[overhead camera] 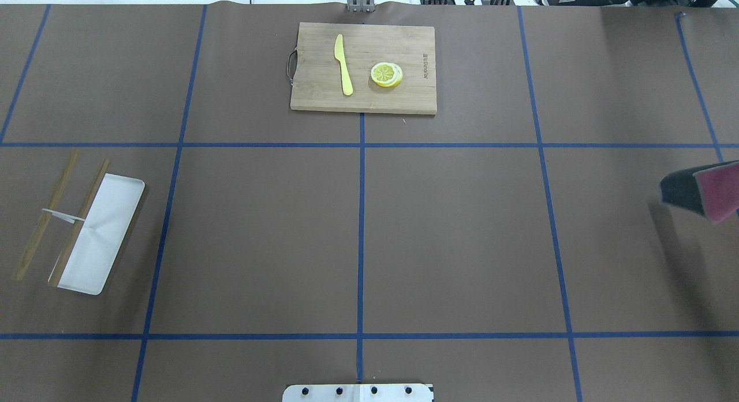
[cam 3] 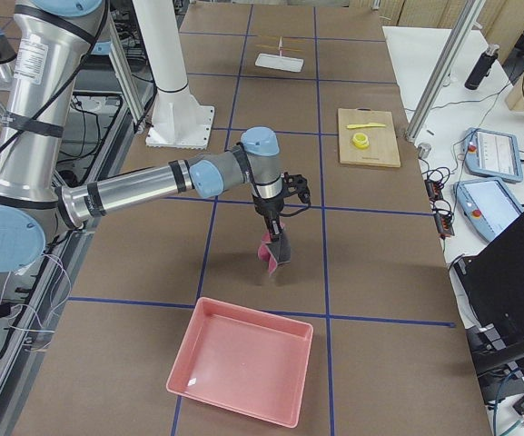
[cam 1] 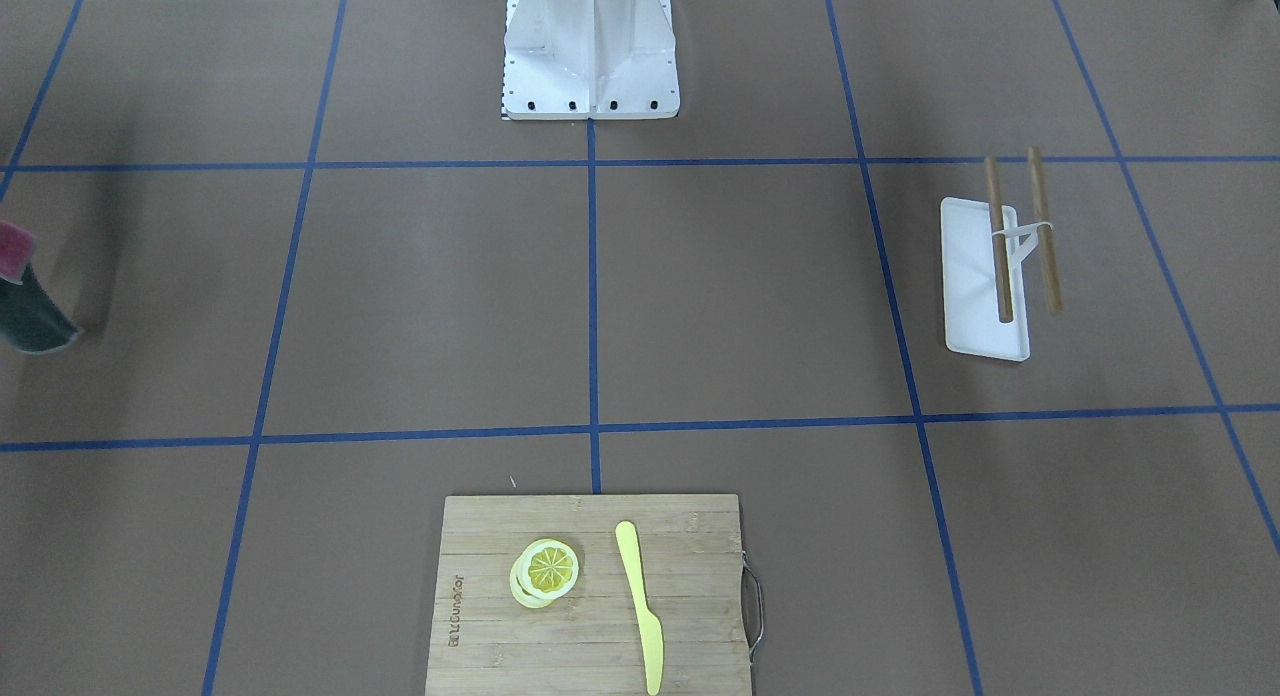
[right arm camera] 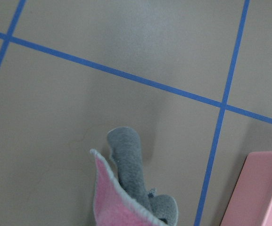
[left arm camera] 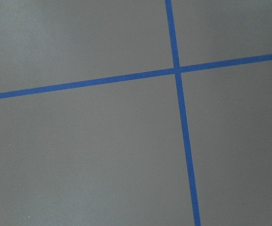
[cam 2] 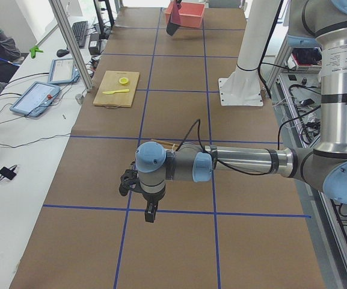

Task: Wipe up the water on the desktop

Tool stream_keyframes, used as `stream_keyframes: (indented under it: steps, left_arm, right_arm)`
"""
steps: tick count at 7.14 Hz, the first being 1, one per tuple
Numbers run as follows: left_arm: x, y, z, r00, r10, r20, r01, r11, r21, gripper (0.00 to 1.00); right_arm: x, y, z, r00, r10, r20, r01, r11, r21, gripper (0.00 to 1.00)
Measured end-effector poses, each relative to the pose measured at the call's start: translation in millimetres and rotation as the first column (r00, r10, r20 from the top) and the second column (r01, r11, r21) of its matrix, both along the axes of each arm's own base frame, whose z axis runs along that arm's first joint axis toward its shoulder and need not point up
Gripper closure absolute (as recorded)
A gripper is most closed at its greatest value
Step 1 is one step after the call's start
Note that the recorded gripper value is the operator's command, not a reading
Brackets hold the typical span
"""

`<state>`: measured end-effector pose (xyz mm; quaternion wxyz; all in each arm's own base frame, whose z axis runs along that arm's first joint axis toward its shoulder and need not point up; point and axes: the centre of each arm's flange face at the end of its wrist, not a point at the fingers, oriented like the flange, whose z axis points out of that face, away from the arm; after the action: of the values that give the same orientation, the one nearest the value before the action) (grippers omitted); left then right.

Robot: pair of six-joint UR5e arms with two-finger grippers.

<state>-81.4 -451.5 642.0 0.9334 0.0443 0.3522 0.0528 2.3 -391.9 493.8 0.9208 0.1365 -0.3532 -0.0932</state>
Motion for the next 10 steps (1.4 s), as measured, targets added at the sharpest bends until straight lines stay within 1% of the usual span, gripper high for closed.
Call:
stream_keyframes:
  steps: [1, 2, 3, 5, 6, 7, 8, 9, 10]
  left_arm:
    - [0, 0, 0, 1.000, 0.000, 0.000, 0.000, 1.000, 0.000, 0.01]
    - [0, 0, 0, 1.000, -0.001, 0.000, 0.001, 1.000, 0.000, 0.01]
    - [0, 0, 0, 1.000, -0.001, 0.000, 0.001, 1.000, 0.000, 0.01]
    - [1, 0, 0, 1.000, 0.000, 0.000, 0.000, 1.000, 0.001, 0.01]
    - [1, -1, 0, 1.000, 0.000, 0.000, 0.000, 1.000, 0.005, 0.01]
    - [1, -2, 1, 1.000, 0.000, 0.000, 0.000, 1.000, 0.010, 0.01]
    - [1, -2, 2, 1.000, -0.001, 0.000, 0.001, 1.000, 0.013, 0.01]
    - [1, -2, 3, 1.000, -0.001, 0.000, 0.001, 1.000, 0.013, 0.01]
    - [1, -1, 4, 1.000, -0.001, 0.000, 0.001, 1.000, 0.013, 0.01]
  right_arm:
    - [35, 14, 11, 1.000, -0.015, 0.017, 0.014, 1.000, 0.023, 1.00]
    - [70, 28, 25, 0.999, -0.036, 0.000, 0.036, 0.999, 0.040, 1.00]
    - [107, 46, 42, 0.997, -0.064, -0.036, 0.066, 0.997, 0.048, 1.00]
    - [164, 84, 80, 0.983, -0.149, -0.109, 0.153, 0.988, 0.027, 1.00]
    - [182, 98, 101, 0.973, -0.188, -0.132, 0.191, 0.982, 0.011, 0.42]
    - [193, 108, 118, 0.966, -0.215, -0.144, 0.217, 0.976, -0.001, 0.00]
    - [198, 112, 127, 0.966, -0.220, -0.137, 0.221, 0.975, -0.008, 0.00]
    - [197, 109, 129, 0.976, -0.192, -0.106, 0.192, 0.981, -0.013, 0.00]
    - [189, 96, 121, 0.991, -0.126, -0.054, 0.124, 0.991, -0.040, 0.00]
